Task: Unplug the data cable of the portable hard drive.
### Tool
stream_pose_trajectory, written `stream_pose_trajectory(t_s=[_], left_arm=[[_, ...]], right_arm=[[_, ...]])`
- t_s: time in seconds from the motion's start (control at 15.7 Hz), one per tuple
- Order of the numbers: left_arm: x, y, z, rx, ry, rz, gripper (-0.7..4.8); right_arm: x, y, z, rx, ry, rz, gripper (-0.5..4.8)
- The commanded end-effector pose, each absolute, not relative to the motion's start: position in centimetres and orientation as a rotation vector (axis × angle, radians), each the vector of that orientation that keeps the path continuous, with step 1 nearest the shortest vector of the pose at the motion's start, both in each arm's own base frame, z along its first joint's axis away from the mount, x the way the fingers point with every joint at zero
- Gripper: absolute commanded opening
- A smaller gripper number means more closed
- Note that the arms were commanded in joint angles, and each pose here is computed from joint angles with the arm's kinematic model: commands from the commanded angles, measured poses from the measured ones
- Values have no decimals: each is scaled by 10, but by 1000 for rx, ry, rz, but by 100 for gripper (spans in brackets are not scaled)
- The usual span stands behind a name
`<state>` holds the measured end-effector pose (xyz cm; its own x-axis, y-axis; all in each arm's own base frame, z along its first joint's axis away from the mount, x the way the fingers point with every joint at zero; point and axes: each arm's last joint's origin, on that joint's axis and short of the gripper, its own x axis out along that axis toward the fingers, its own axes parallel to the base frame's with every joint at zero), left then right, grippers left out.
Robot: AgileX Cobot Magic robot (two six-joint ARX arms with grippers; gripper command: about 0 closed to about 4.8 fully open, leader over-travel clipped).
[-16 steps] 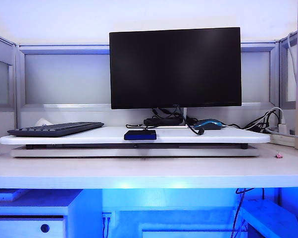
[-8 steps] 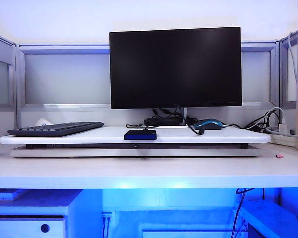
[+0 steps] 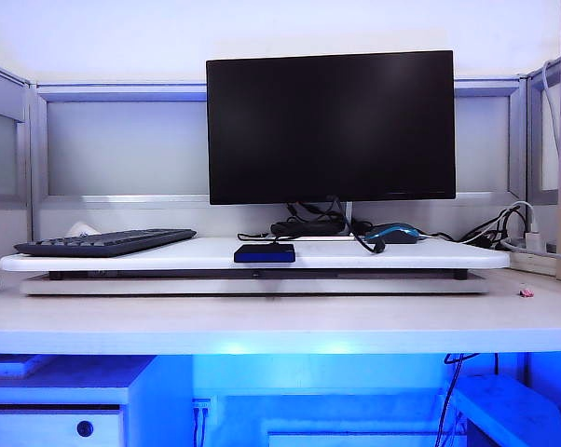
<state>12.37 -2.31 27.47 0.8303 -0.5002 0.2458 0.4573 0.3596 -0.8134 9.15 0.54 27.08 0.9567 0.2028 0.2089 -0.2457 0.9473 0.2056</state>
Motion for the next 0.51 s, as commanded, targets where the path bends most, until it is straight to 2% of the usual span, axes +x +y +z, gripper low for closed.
stream_pose_trajectory(t_s=[0.06,0.32,0.51], left_arm=[[152,-28,267,-1125,167,-695,479],[191,-32,235,-1264,373,-617,479],[224,-36,218,-1312,482,-581,479]], right_arm=[[113,6,292,236,-147,267,479],[154,8,312,240,-85,303,479],[177,8,308,242,-72,304,479]])
